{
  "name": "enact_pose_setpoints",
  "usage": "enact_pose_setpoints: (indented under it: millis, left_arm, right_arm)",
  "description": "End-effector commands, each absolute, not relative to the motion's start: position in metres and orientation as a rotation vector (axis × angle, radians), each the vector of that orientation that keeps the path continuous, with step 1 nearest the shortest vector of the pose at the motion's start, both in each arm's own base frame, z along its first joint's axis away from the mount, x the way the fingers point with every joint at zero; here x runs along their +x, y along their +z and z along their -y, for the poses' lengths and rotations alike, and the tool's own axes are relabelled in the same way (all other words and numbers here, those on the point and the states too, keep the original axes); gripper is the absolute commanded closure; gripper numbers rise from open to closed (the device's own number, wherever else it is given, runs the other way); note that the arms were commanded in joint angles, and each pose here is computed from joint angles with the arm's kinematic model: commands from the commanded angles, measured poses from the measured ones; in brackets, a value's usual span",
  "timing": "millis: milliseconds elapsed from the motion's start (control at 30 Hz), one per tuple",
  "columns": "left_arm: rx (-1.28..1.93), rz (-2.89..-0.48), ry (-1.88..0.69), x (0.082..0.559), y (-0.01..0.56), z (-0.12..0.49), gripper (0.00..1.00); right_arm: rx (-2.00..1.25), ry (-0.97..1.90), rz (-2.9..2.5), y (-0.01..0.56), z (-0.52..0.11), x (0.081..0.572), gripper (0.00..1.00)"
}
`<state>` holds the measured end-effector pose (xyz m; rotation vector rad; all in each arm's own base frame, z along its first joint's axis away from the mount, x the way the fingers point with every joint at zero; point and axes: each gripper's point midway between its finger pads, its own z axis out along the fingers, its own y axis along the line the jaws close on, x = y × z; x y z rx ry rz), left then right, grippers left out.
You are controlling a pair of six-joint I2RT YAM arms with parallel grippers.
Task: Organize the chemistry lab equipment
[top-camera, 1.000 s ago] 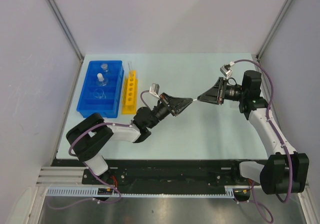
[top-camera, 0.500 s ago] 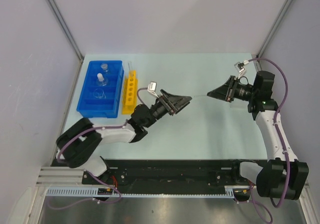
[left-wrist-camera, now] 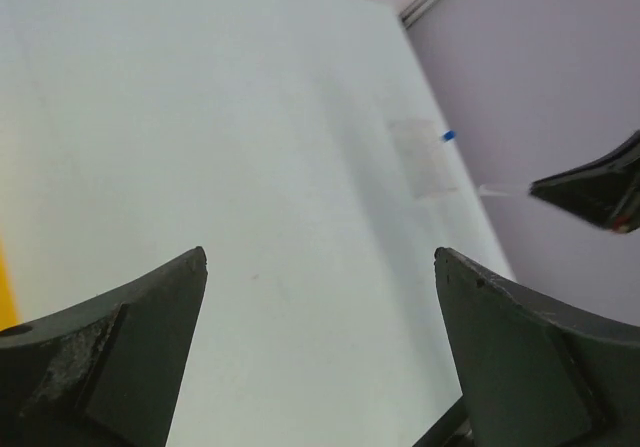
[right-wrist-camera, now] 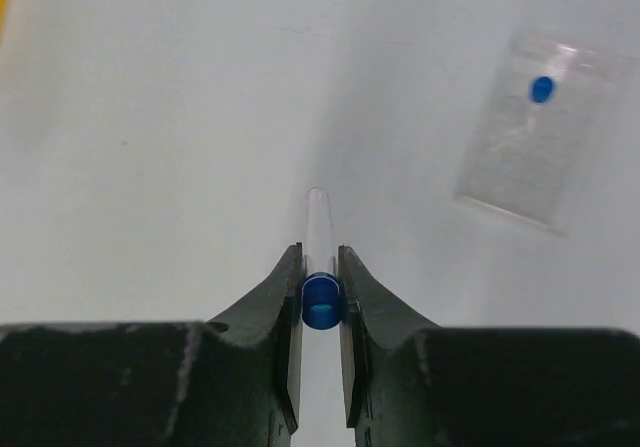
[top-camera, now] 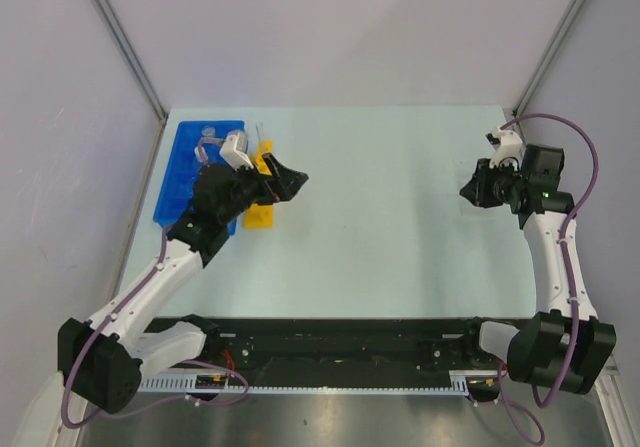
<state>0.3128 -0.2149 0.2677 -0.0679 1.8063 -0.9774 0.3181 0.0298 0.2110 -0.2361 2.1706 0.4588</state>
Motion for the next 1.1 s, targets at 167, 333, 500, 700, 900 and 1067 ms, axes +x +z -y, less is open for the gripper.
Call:
enact_pose_setpoints:
  millis: [167,333,500,700,900,1067]
  left_arm:
    - [0.308,-2.065,-0.537,0.27,0.229,0.158,0.0]
    - [0.343,-2.113,-0.405,0.259,0.199,0.136,0.0]
    - [0.355,-2.107,-0.397,0.253,0.191,0.132,0.0]
    - [0.364,-2.082,-0.392,0.254,0.196,0.132,0.0]
    - [0.372,-2.081,-0.396,0.253,0.195,0.132,0.0]
    - [0.373,-2.084,-0.395,0.254,0.195,0.133,0.0]
  right_arm:
    - [-0.265,0.012,-2.265,0.195,0.044,0.352,0.88]
    - [-0.246,-0.049,-2.313,0.185,0.06,0.364,0.88]
    - [-0.202,-0.04,-2.353,0.173,0.07,0.376,0.88]
    - [-0.164,0.008,-2.393,0.16,0.074,0.39,0.88]
    - [-0.145,0.07,-2.435,0.141,0.071,0.397,0.87]
    - [-0.136,0.089,-2.451,0.132,0.071,0.403,0.87]
